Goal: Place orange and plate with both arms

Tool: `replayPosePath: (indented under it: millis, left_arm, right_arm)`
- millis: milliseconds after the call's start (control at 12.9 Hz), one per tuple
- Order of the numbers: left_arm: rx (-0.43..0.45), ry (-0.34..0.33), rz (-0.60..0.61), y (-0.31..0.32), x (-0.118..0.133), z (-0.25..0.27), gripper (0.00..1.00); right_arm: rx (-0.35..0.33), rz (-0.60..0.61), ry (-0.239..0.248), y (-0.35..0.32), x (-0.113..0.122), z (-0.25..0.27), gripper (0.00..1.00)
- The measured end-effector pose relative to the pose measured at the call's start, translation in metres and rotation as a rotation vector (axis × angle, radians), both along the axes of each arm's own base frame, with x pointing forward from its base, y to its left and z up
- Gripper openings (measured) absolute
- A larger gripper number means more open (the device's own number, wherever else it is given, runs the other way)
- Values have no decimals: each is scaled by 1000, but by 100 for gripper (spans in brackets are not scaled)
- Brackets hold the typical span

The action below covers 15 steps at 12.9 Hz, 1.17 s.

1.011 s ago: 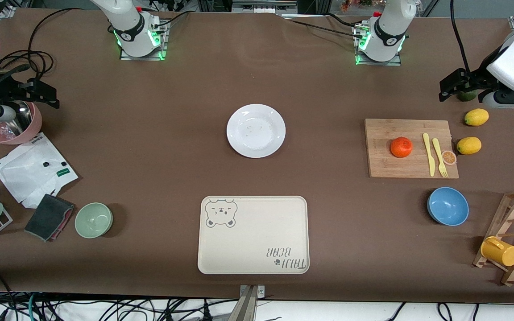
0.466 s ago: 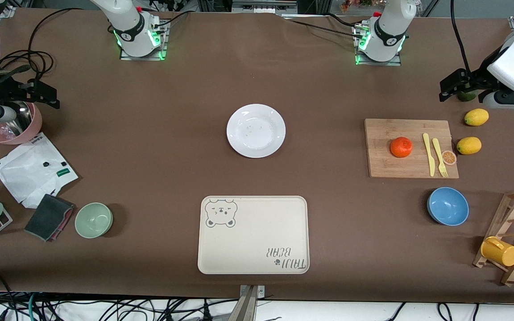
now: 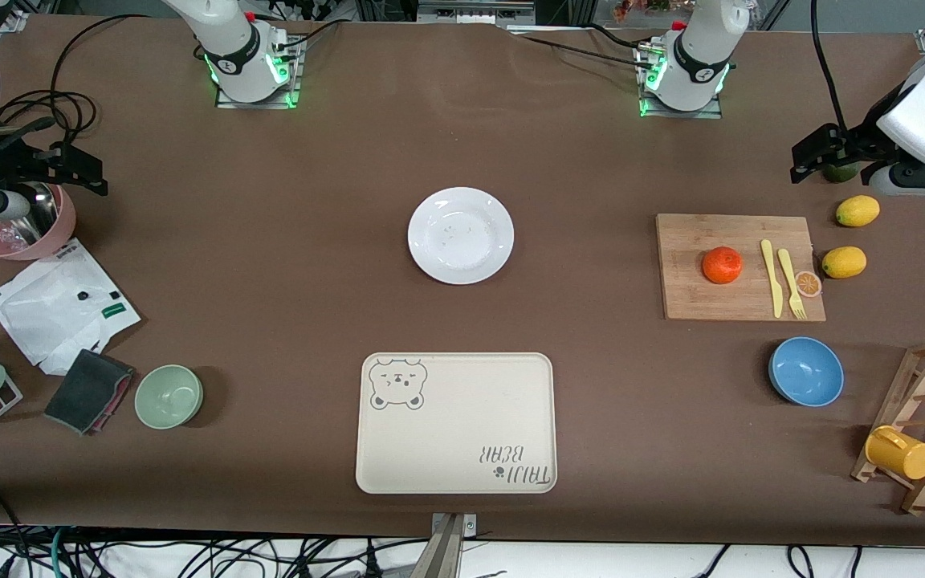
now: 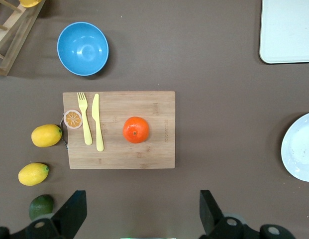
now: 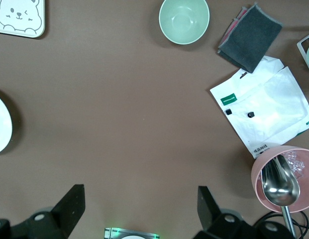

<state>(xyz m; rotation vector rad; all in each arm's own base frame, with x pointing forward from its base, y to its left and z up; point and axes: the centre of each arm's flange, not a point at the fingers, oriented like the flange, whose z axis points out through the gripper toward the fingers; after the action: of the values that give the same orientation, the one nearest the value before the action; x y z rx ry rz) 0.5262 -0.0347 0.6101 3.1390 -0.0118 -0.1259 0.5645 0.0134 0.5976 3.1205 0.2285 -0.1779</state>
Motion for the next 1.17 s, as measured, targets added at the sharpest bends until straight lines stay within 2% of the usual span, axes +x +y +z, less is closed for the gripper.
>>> replayPosePath:
  millis: [700,1011,1166]
  left_arm:
    - [29,7,-1,3,1,-3,100]
    - [49,82,-4,6,19,-42,100]
    - [46,86,-4,7,32,-61,100]
  right_arm:
    - [0,-3,1,-2,0,0,100]
    - [0,-3,2,-2,1,-1,100]
    - [0,-3,4,-2,1,-2,100]
